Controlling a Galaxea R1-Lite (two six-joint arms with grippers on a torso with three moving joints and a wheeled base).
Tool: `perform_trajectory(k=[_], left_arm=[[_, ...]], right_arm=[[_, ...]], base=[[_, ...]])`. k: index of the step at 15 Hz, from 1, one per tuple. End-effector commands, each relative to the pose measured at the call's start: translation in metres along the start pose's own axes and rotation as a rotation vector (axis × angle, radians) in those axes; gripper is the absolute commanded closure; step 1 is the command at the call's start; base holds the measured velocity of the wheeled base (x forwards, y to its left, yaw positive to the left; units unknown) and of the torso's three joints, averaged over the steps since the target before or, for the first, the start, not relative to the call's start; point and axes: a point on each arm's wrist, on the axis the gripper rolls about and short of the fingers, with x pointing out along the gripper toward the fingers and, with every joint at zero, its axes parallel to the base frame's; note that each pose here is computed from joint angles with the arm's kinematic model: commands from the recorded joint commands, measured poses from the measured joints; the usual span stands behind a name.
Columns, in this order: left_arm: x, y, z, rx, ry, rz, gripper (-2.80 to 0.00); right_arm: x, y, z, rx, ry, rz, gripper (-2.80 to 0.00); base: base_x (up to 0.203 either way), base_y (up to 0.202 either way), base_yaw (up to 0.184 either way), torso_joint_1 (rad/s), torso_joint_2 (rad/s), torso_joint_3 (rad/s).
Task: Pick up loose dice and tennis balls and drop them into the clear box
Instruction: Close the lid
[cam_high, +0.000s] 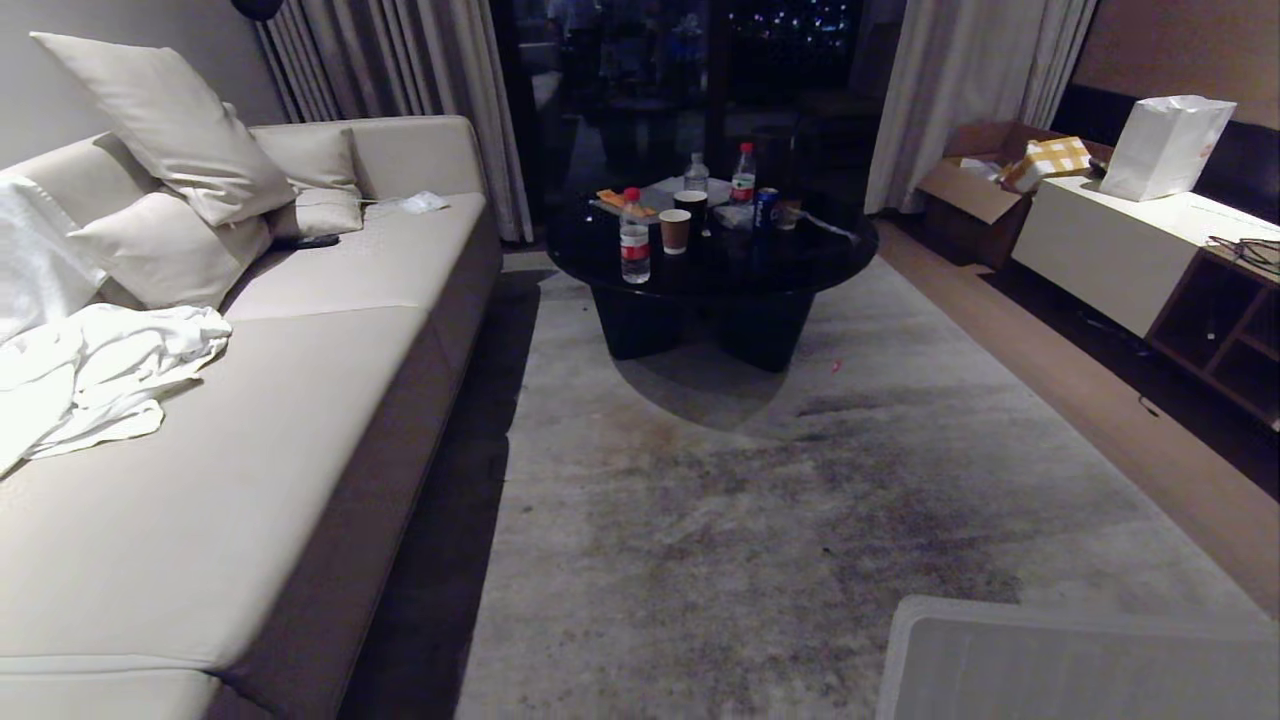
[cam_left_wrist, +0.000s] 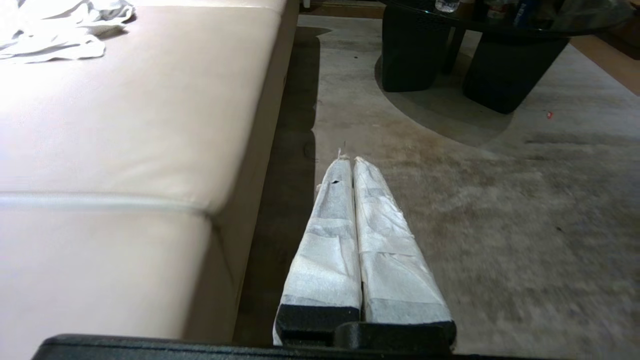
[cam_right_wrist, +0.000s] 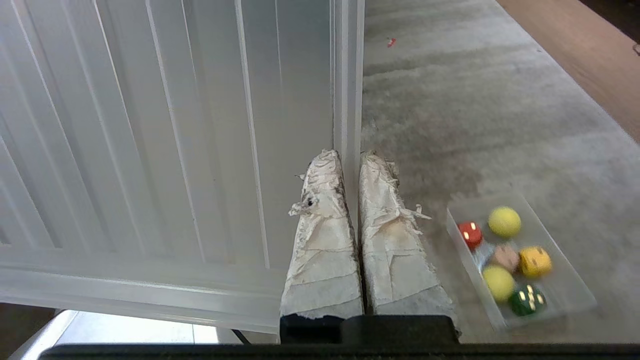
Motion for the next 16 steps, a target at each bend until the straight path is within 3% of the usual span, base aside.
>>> perform_trajectory(k=[1, 3, 11, 16], left_arm=[[0.0002, 0.0000, -0.0005, 0.001, 0.004, 0.001, 0.00], [0.0002, 0.0000, -0.0005, 0.003, 0.004, 0.001, 0.00], [0.0002, 0.0000, -0.0005, 0.003, 0.004, -0.001, 0.00], [0.0002, 0.0000, -0.0003, 0.000, 0.002, 0.001, 0.00]], right_arm=[[0.0001, 0.0000, -0.0001, 0.000, 0.003, 0.000, 0.00], [0.0001, 0.0000, -0.0001, 0.000, 0.003, 0.000, 0.00], [0.0001, 0.0000, -0.0001, -0.001, 0.003, 0.000, 0.00], [0.0001, 0.0000, -0.0001, -0.003, 0.003, 0.000, 0.00]], base=[[-0.181, 0.000, -0.001, 0.006, 0.00, 0.002], [-0.143, 0.000, -0.002, 0.002, 0.00, 0.005], [0.000, 0.000, 0.000, 0.000, 0.00, -0.004], [0.000, 0.000, 0.000, 0.003, 0.00, -0.171]])
